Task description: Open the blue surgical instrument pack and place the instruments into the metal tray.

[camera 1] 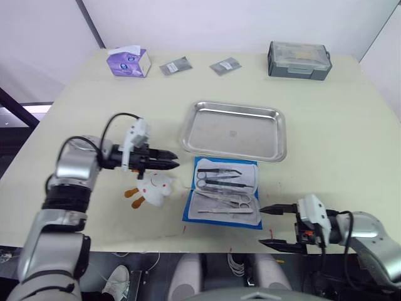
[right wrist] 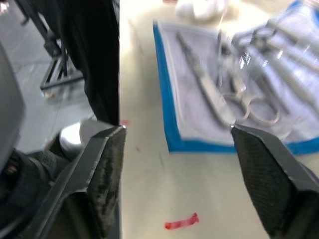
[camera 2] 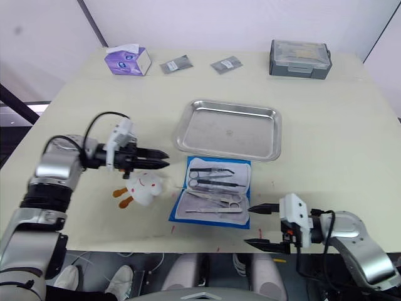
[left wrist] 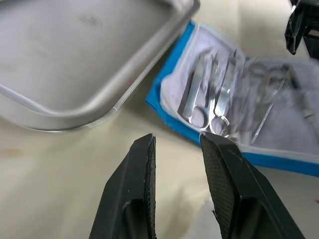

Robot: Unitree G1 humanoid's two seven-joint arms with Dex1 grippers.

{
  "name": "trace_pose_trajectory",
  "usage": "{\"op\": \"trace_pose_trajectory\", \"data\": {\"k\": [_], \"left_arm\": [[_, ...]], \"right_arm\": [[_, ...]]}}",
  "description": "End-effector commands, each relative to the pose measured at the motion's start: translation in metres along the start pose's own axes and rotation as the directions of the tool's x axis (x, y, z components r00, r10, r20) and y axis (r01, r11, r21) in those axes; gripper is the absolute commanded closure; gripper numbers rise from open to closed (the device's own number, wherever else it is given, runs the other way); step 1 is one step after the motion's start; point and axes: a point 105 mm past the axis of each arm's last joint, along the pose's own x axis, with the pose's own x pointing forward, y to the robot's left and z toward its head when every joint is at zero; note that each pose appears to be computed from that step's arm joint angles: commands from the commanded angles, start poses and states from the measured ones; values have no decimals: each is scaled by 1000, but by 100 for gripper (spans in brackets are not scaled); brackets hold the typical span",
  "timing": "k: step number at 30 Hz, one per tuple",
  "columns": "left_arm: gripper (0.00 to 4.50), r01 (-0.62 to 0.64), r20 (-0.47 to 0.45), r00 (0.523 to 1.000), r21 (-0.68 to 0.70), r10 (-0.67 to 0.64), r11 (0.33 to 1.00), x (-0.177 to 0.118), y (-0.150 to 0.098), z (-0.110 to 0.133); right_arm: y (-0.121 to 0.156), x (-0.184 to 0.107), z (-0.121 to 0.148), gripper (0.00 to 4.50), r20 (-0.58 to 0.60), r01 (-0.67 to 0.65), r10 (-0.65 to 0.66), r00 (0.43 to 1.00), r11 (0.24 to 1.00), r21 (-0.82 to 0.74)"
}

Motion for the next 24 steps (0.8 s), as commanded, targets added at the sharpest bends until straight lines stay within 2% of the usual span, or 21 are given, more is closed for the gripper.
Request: {"op": "trace_pose_trajectory", "data": {"k": [1,8,12,13,14,16,17,19,24], "left_arm": [[299,105,83,991,49,-109,993,-4,-17,25],[299,209,98,971,105,-219,972,-3,-42,38],[299,233,-27,972,266,-234,935,1,-48,43],[246,241,-32,970,281,-242,929,2,-49,47],[220,250,-27,967,290,-253,924,2,-51,50],[103,270,-33,961,303,-274,914,3,-55,51],[80,291,-36,955,315,-296,903,4,-60,52],[6,338,-25,937,323,-349,884,3,-73,56],[6,375,-65,925,315,-374,872,-7,-84,55]], "right_arm": [[0,-8,27,90,67,0,3,998,999,-50],[-12,-7,47,90,115,33,-26,993,997,-65],[-26,2,40,90,90,50,-42,995,994,-92],[-28,4,39,87,91,49,-40,995,994,-98],[-30,7,39,87,95,49,-40,995,994,-98],[-32,9,37,87,96,49,-40,995,994,-97],[-35,13,34,87,88,48,-39,995,993,-104],[-43,21,29,87,81,53,-44,996,993,-108],[-48,34,25,87,55,33,-25,998,987,-155]]}}
